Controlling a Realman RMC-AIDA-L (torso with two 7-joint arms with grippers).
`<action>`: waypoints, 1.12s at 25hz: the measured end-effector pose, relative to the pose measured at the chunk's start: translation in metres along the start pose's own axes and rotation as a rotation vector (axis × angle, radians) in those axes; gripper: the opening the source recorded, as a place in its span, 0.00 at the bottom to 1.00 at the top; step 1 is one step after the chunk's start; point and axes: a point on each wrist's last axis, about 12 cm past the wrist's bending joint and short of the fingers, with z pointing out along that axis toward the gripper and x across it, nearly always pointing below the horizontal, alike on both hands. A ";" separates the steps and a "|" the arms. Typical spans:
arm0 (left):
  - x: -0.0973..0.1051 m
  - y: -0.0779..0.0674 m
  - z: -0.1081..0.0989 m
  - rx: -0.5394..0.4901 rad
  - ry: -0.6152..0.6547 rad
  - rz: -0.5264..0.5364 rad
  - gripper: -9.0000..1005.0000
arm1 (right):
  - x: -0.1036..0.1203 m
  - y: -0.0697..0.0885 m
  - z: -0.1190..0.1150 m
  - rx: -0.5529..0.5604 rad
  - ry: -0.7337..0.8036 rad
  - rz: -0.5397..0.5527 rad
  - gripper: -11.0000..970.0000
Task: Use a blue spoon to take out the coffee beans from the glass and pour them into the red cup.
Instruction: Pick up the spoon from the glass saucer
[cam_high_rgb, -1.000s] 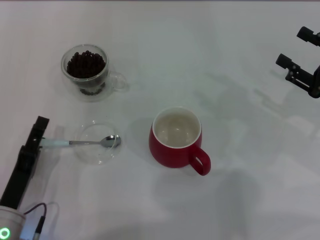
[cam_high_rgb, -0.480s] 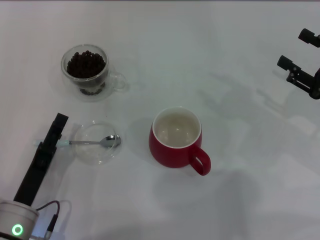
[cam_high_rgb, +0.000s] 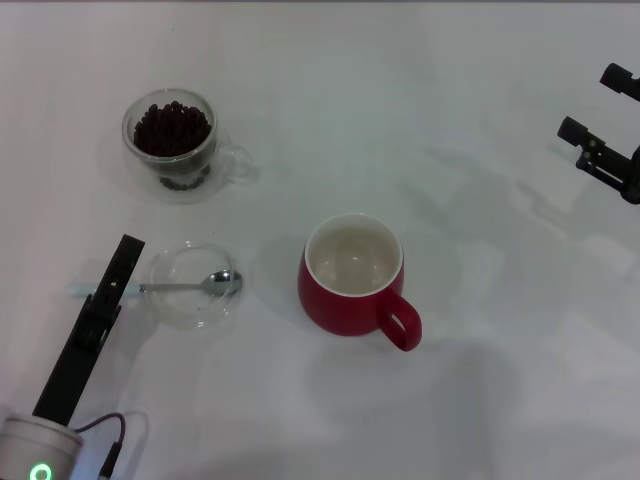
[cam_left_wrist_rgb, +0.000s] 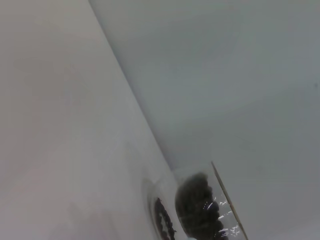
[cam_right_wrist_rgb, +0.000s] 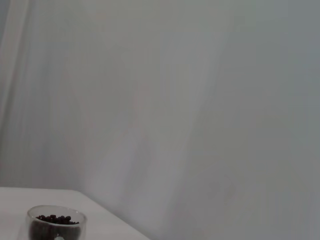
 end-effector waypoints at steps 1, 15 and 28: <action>0.000 0.000 -0.001 0.000 0.000 0.001 0.79 | 0.000 0.000 0.000 0.000 0.000 0.000 0.73; -0.001 0.001 -0.001 0.000 0.001 0.003 0.74 | 0.000 0.001 0.000 0.007 -0.003 0.003 0.73; -0.001 0.003 -0.001 -0.015 0.012 0.007 0.34 | 0.001 0.003 0.002 0.010 -0.004 -0.010 0.73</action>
